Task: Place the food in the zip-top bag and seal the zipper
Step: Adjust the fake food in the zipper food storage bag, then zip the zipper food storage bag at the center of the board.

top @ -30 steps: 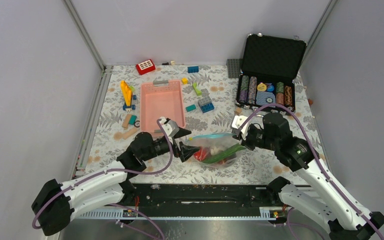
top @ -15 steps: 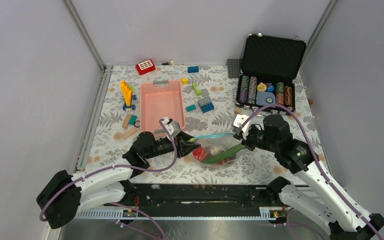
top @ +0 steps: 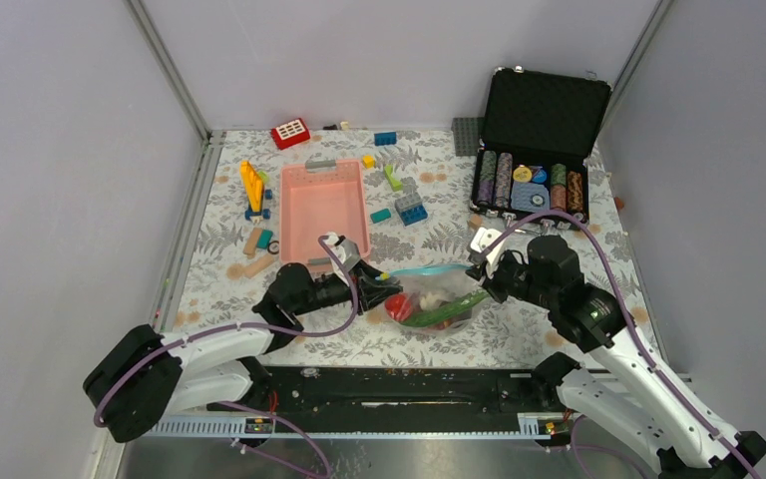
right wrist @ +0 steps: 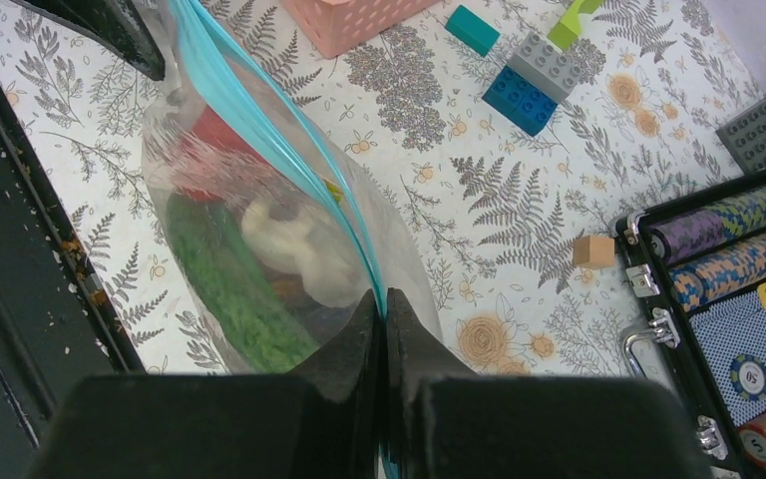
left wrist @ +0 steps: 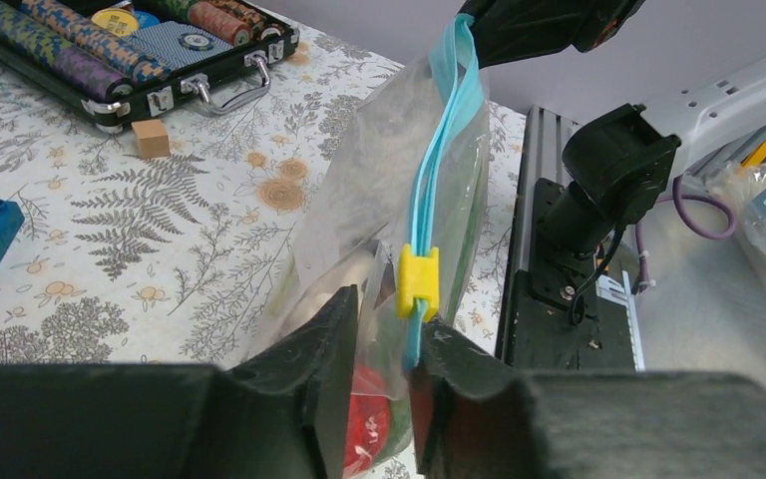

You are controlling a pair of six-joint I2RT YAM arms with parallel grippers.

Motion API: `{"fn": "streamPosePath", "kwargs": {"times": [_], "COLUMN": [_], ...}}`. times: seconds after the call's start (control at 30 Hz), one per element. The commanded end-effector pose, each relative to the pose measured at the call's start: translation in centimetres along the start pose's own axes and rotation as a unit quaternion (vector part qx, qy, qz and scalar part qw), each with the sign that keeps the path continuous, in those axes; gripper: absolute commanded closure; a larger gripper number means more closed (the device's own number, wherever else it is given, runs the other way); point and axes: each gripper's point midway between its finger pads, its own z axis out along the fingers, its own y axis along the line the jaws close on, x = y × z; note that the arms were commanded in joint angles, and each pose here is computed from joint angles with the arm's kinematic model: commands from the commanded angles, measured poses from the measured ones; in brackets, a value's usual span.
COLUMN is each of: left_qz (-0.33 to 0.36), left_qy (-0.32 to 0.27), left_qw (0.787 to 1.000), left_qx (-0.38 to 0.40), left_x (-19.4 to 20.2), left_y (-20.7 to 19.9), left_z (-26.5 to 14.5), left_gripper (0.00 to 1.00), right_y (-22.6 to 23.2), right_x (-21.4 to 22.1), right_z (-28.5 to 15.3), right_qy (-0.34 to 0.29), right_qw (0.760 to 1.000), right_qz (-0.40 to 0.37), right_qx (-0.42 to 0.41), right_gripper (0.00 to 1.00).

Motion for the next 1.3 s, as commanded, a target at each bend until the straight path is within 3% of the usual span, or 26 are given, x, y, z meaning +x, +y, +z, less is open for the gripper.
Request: {"fn": "streamPosePath", "kwargs": {"times": [0.0, 0.03, 0.2, 0.27, 0.37, 0.57, 0.7, 0.93, 1.27], "left_qz": [0.008, 0.006, 0.014, 0.022, 0.024, 0.026, 0.025, 0.024, 0.025], "left_qy": [-0.041, -0.041, -0.046, -0.031, 0.032, 0.060, 0.057, 0.052, 0.055], "left_qw": [0.998, 0.998, 0.997, 0.998, 0.999, 0.997, 0.997, 0.997, 0.997], "left_qx": [0.039, 0.040, 0.059, 0.054, 0.035, 0.049, 0.055, 0.049, 0.048], "left_x": [-2.2, -2.3, -3.0, -3.4, -2.9, -3.6, -4.0, -4.6, -4.8], "left_y": [-1.1, -1.1, -1.9, -2.0, -1.3, -1.6, -1.9, -2.2, -2.6], "left_z": [0.4, 0.4, 0.0, 0.0, 0.4, 1.0, 1.1, 1.1, 1.1], "left_gripper": [0.85, 0.99, 1.00, 1.00, 1.00, 1.00, 1.00, 1.00, 1.00], "right_y": [-0.9, -0.9, -1.3, -1.3, -0.7, 1.9, 4.4, 5.9, 7.7], "right_x": [-0.9, -0.7, 0.0, 0.0, -0.4, -5.3, -9.2, -14.1, -14.1], "right_z": [-0.2, -0.2, -0.3, -0.4, -0.1, -0.1, -0.9, -0.3, 3.0], "right_qy": [-0.025, -0.023, -0.010, -0.007, -0.005, -0.085, -0.150, -0.213, -0.139], "right_qw": [0.999, 0.999, 0.998, 0.999, 1.000, 0.992, 0.970, 0.942, 0.949], "right_qz": [0.019, 0.022, 0.029, 0.024, 0.006, -0.043, -0.067, -0.028, -0.078], "right_qx": [0.030, 0.033, 0.049, 0.047, 0.017, -0.087, -0.180, -0.259, -0.271], "right_gripper": [1.00, 1.00, 0.95, 0.83, 0.55, 0.35, 0.32, 0.34, 0.39]}}
